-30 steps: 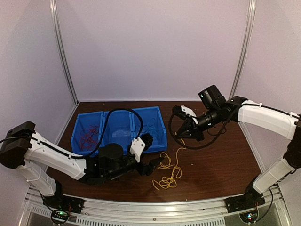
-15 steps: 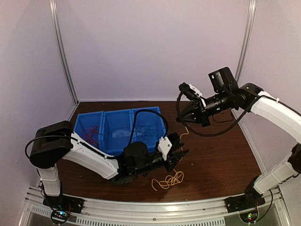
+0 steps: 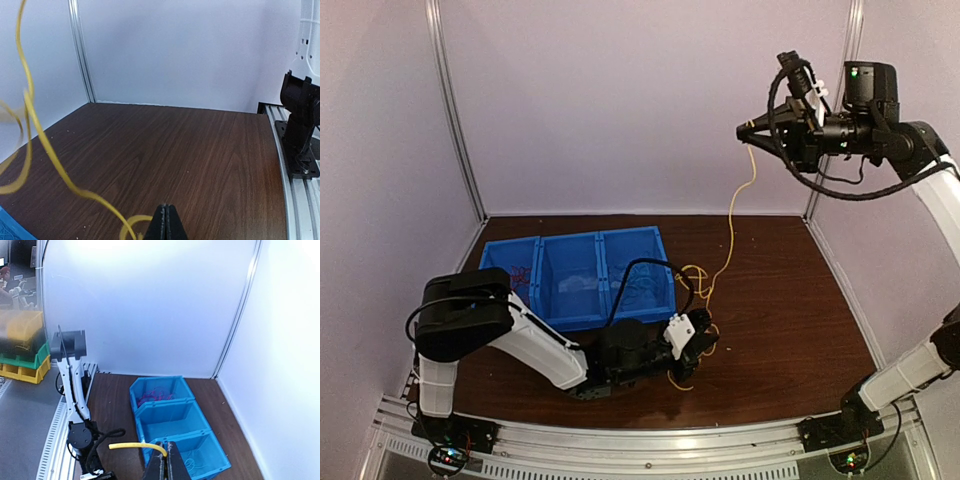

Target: Untangle the cables

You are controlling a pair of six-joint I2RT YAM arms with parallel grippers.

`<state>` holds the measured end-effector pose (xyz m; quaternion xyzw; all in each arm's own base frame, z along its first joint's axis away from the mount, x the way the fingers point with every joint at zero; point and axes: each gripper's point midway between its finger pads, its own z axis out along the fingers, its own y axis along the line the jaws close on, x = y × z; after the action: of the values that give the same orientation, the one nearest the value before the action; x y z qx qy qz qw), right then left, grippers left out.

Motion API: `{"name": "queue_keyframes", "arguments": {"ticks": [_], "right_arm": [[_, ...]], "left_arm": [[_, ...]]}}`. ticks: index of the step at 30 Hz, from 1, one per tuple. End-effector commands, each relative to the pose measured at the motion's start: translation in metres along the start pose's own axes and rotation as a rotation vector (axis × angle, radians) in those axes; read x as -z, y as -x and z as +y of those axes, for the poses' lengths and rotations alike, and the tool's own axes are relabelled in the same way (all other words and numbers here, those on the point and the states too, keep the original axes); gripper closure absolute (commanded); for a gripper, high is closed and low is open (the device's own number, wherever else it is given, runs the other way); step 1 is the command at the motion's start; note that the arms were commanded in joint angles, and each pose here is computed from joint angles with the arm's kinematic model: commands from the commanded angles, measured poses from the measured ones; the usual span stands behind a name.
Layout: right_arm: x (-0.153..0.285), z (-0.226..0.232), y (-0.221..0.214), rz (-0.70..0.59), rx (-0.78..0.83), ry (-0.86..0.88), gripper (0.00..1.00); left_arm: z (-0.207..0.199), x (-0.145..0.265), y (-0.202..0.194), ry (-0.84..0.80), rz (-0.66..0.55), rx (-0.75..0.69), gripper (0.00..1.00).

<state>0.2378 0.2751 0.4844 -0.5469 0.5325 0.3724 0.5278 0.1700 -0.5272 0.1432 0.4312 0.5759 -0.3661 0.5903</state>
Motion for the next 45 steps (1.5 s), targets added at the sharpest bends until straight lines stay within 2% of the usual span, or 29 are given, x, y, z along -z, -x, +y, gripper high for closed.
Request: {"name": "queue_keyframes", "arguments": {"ticks": [1, 7, 13, 21, 25, 28, 32, 33, 35, 36, 40, 45], "right_arm": [[0.036, -0.002, 0.061, -0.148, 0.042, 0.000, 1.00], [0.086, -0.001, 0.122, -0.336, 0.052, 0.048, 1.00], [0.086, -0.013, 0.110, -0.363, -0.002, 0.066, 1.00], [0.073, -0.036, 0.070, -0.327, -0.097, -0.019, 1.00], [0.071, -0.032, 0.065, -0.307, -0.095, -0.012, 1.00], [0.072, -0.029, 0.066, -0.302, -0.092, -0.015, 1.00], [0.069, -0.035, 0.058, -0.294, -0.100, -0.032, 1.00], [0.068, -0.036, 0.056, -0.294, -0.106, -0.034, 1.00], [0.065, -0.036, 0.052, -0.295, -0.121, -0.031, 1.00], [0.064, -0.036, 0.049, -0.296, -0.128, -0.028, 1.00], [0.059, -0.035, 0.043, -0.300, -0.152, -0.016, 1.00], [0.061, -0.031, 0.046, -0.308, -0.146, -0.013, 1.00]], "left_arm": [[0.005, -0.004, -0.023, 0.003, 0.052, 0.013, 1.00], [0.013, 0.007, -0.049, 0.026, 0.133, 0.022, 1.00], [0.016, 0.025, -0.036, 0.028, 0.106, 0.064, 1.00], [0.038, 0.055, 0.004, 0.138, 0.050, 0.083, 0.66], [0.048, 0.064, 0.030, 0.180, 0.001, 0.067, 0.54], [0.047, 0.070, 0.064, 0.169, -0.118, 0.047, 0.48], [0.043, 0.049, 0.098, 0.145, -0.201, 0.052, 0.42], [0.047, 0.042, 0.105, 0.163, -0.217, 0.073, 0.38], [0.059, 0.028, 0.109, 0.229, -0.226, 0.150, 0.25], [0.060, 0.016, 0.110, 0.231, -0.219, 0.168, 0.22], [0.050, -0.032, 0.097, 0.177, -0.168, 0.153, 0.25], [0.037, -0.079, 0.068, 0.036, -0.125, 0.166, 0.59]]}}
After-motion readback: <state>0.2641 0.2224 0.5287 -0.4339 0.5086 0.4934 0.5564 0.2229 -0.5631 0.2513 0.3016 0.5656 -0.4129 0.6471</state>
